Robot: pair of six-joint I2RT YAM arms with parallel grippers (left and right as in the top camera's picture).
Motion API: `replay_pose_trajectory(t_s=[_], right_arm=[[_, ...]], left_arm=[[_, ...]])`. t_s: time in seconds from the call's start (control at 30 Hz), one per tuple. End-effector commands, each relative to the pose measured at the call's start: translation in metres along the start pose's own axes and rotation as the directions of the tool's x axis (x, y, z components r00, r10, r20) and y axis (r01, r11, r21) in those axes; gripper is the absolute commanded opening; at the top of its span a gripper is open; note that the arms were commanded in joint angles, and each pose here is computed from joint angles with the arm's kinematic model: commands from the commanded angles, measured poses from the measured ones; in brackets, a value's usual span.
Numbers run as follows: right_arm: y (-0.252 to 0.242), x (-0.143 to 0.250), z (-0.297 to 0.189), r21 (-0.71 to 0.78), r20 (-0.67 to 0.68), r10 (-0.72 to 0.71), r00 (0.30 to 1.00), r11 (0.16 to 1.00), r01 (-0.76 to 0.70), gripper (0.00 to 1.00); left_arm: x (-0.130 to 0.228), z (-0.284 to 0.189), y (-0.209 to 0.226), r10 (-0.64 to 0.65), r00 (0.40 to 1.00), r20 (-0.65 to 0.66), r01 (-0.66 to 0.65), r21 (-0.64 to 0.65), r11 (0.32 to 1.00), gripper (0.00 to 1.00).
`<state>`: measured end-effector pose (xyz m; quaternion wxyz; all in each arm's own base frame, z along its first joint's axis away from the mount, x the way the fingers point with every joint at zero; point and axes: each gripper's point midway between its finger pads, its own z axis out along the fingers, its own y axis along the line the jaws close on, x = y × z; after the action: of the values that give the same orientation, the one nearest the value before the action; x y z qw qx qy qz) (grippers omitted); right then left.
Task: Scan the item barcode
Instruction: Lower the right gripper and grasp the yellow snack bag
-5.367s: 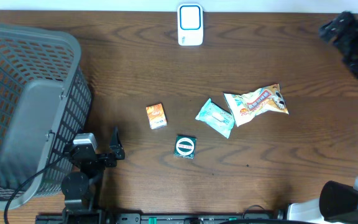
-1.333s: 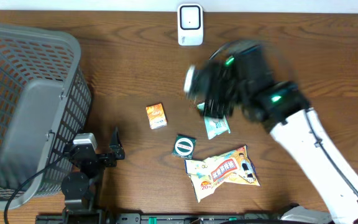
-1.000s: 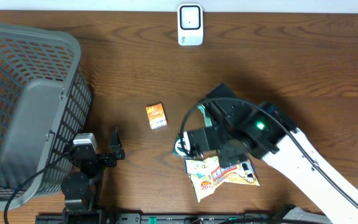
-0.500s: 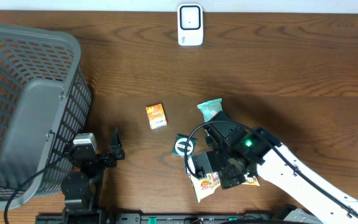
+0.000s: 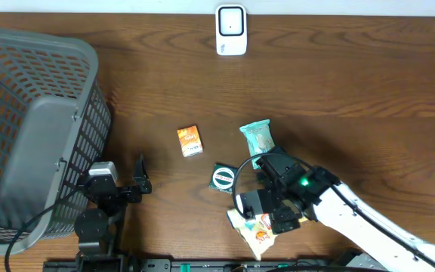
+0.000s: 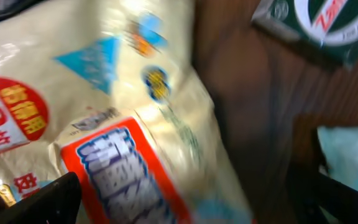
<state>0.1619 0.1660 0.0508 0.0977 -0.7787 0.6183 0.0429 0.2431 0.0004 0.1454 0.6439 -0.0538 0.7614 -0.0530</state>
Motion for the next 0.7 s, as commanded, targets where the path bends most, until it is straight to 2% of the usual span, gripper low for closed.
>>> replay_pose_trajectory(t_s=[0.0,0.1,0.23,0.47,0.67], right_arm=[[-0.020,0.002,-0.034,0.135,-0.007,0.038,0.999,0.990,-0.037,0.99],[-0.021,-0.001,-0.065,0.190,0.015,0.058,0.998,0.980,-0.060,0.99],[0.012,-0.002,-0.079,0.093,0.056,0.056,0.997,0.994,-0.061,0.99],[0.048,0.001,-0.059,-0.055,0.105,0.054,0.993,0.997,-0.049,0.99],[0.041,0.018,-0.037,-0.024,0.093,0.081,0.992,0.997,-0.079,0.99]], left_arm=[[0.015,0.002,0.002,-0.011,0.999,-0.042,0.011,-0.003,1.000,0.98],[0.015,0.002,0.002,-0.011,0.999,-0.042,0.011,-0.003,1.000,0.98],[0.015,0.002,0.002,-0.011,0.999,-0.042,0.011,-0.002,1.000,0.98],[0.015,0.002,0.002,-0.011,0.999,-0.042,0.011,-0.003,1.000,0.98],[0.015,0.002,0.002,-0.011,0.999,-0.042,0.011,-0.003,1.000,0.98]])
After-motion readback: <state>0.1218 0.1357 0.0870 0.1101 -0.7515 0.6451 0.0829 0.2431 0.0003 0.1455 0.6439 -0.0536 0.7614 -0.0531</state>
